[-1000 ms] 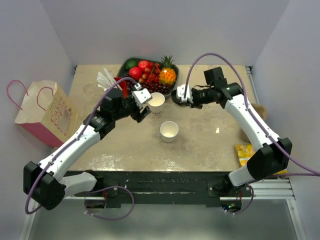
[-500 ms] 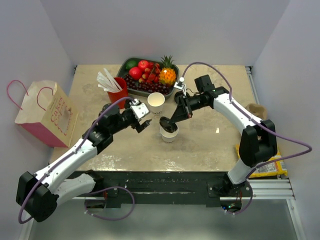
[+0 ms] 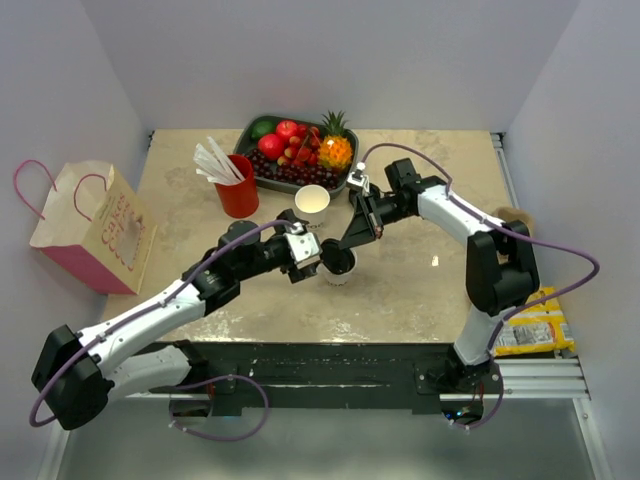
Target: Pack the takeout coffee
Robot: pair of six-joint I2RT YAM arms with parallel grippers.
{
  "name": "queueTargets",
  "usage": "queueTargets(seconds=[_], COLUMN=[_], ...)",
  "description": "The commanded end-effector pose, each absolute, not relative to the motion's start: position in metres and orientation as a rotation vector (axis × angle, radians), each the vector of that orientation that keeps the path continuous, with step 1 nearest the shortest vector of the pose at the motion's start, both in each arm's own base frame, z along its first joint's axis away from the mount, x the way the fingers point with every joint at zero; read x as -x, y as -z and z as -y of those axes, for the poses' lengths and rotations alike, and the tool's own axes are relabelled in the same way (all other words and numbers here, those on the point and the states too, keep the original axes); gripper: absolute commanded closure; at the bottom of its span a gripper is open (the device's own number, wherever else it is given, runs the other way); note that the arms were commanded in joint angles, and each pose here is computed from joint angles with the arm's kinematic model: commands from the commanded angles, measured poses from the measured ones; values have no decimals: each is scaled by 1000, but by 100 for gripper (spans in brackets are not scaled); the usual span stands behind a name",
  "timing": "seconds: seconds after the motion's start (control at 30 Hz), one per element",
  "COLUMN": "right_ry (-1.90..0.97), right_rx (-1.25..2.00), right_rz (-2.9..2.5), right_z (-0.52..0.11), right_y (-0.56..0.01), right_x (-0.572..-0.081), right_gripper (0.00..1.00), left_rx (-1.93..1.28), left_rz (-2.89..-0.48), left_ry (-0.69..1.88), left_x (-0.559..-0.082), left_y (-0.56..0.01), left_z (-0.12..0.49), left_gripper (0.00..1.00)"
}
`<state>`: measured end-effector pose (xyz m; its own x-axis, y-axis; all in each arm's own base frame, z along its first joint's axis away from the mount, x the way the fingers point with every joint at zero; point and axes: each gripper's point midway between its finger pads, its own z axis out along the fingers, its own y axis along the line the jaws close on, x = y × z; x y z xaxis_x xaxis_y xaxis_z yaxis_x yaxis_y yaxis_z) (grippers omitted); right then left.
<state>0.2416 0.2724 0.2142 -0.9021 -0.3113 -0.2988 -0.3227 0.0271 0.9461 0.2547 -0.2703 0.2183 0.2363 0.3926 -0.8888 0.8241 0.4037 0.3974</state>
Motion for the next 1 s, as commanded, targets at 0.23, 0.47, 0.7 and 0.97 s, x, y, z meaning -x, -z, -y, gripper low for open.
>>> queueTargets(seconds=[0.23, 0.47, 0.7, 0.97], right_ry=[-2097, -2110, -2058, -2000], right_rx=[643, 581, 572, 549], right_rz=[-2239, -2292, -2328, -2389], right_z=[-258, -254, -251, -250], right_y=[-202, -185, -177, -163], right_x=[-258, -262, -271, -279], right_gripper=[100, 100, 96, 91], left_rx=[-1181, -1153, -1163, -1177], left_rz=[-1284, -1313, -1305, -1322], left_ry=[441, 468, 492, 528], left_x=[-264, -270, -272, -273], left_y=[-239, -235, -234, -223], left_z=[295, 304, 314, 323], left_gripper=[7, 7, 7, 7])
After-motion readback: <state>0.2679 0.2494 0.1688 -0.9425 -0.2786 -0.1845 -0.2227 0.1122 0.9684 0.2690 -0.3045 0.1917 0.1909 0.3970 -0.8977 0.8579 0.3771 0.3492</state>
